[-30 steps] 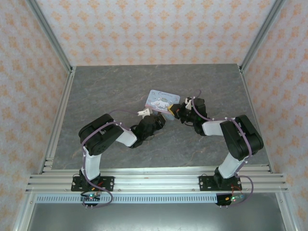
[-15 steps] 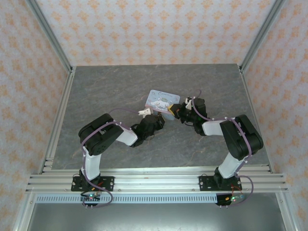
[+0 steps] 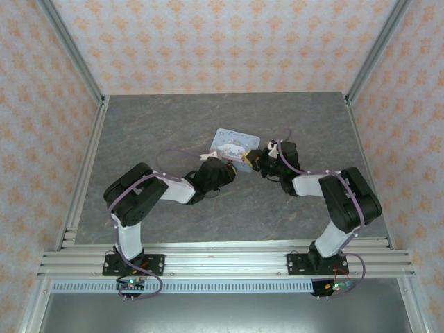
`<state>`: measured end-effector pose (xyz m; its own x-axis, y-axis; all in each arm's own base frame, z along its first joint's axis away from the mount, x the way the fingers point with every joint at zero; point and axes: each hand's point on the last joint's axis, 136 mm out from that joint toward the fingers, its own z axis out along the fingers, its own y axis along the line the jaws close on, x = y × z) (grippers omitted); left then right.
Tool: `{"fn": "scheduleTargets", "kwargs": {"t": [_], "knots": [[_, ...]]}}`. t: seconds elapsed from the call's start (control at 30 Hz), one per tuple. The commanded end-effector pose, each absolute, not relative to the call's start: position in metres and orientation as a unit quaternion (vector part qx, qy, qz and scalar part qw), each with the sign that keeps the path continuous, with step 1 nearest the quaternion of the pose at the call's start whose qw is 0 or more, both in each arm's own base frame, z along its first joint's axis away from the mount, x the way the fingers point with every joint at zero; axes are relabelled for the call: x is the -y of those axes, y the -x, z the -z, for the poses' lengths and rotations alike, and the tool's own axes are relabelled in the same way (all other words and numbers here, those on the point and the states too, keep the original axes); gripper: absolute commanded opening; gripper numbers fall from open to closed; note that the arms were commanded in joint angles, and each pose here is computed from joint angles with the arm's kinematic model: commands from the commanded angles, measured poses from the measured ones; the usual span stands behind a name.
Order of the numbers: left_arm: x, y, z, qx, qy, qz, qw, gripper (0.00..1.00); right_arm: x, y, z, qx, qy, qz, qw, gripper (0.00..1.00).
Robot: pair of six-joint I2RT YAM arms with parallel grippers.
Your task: Unlock a padlock with a key
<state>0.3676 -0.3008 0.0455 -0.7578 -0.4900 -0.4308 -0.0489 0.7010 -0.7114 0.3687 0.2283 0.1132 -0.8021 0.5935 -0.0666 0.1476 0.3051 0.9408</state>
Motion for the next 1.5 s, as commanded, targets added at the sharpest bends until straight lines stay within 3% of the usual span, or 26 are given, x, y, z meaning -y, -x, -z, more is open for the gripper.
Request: {"fn": "scheduleTargets", "kwargs": {"t": [0.0,0.23,0.67,1.47], "knots": [[0.301,-0.361,-0.059,-0.883,0.142,0.359,0.266,0.00,-0.225,-0.359,-0.143,-0.764,-0.227,-0.562,0.221,0.00],[0.300,-0.366,-0.078,-0.867,0.159,0.409,0.237,0.00,-0.224,-0.328,-0.156,-0.765,-0.215,-0.561,0.230,0.00],[0.299,-0.361,-0.108,-0.848,0.156,0.451,0.231,0.00,-0.233,-0.281,-0.123,-0.777,-0.217,-0.551,0.214,0.00],[0.307,-0.350,-0.154,-0.797,0.133,0.534,0.247,0.00,-0.229,-0.286,-0.133,-0.755,-0.230,-0.565,0.243,0.00]]}}
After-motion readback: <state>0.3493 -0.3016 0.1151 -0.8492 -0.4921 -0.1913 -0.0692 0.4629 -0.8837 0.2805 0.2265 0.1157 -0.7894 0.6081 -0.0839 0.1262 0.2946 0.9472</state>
